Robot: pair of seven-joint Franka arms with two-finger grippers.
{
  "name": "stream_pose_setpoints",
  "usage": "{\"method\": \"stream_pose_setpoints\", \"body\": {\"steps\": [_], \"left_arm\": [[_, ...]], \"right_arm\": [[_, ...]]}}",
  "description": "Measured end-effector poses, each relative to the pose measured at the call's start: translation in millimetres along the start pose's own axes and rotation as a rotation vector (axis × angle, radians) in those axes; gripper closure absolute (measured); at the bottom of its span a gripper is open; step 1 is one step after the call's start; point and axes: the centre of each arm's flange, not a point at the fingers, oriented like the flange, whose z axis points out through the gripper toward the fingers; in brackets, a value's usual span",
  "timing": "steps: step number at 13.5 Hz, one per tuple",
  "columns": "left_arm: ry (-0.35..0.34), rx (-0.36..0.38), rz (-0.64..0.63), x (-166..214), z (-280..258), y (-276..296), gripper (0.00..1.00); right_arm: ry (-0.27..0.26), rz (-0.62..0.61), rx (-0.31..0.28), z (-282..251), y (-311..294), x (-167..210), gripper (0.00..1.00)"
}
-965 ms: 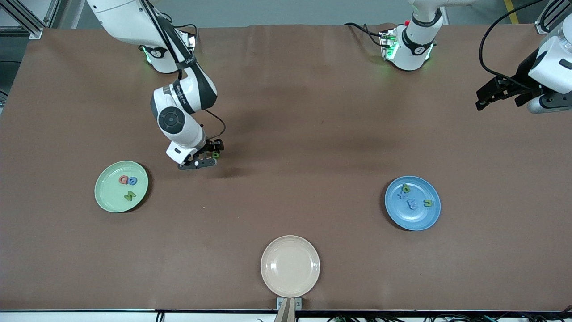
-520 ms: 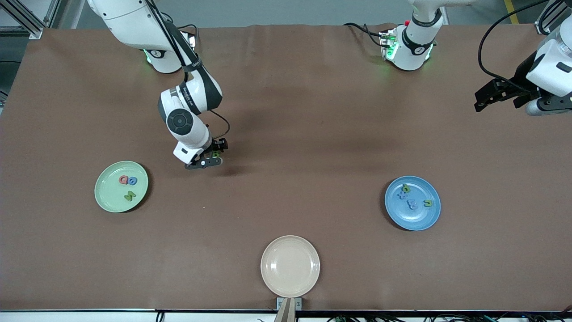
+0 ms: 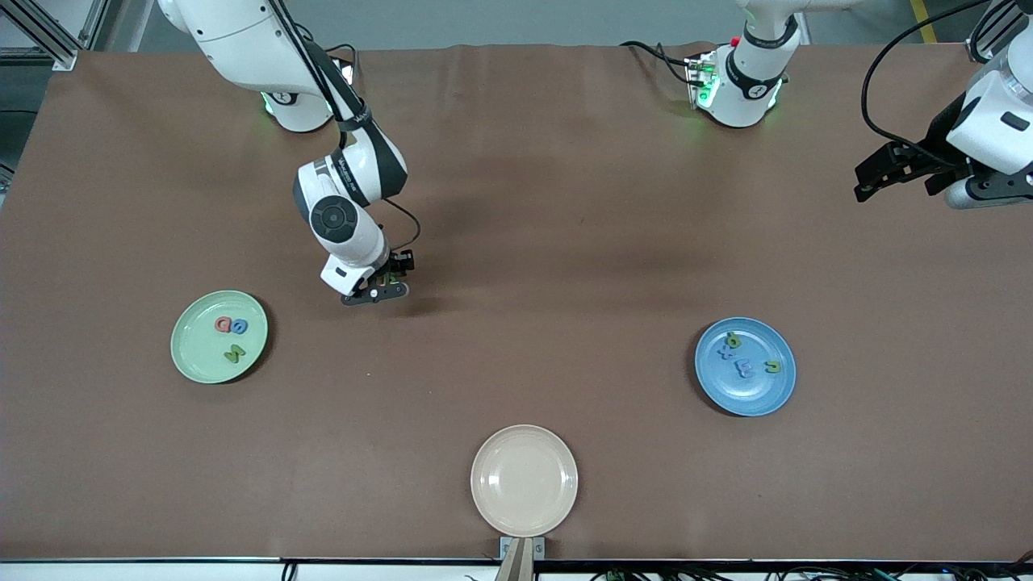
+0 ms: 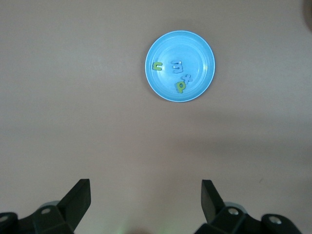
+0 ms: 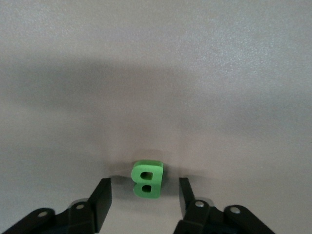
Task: Sort upper and lower case letters into plates
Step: 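Lift the green B with the right gripper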
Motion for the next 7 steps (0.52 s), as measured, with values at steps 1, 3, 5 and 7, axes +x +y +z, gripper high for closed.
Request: {"method": "stream_pose_setpoints", "body": {"steps": [1,3,5,7], "left_arm": [[0.000,0.000,0.000,0.0,0.0,0.0,0.00],[0.000,0.000,0.000,0.0,0.0,0.0,0.00],[0.000,0.000,0.000,0.0,0.0,0.0,0.00],[0.000,0.000,0.000,0.1,0.0,-0.1,0.00]], "right_arm": [[0.001,0.000,0.000,1.7,0.1,0.2,0.37],[0.008,0.000,0.003,1.0,-1.5,1.3,0.56],[0.009,0.001,0.005,0.5,-1.6,1.9,0.62],[0.010,0.003,0.007,0.0,-1.9,2.3,0.71]]}}
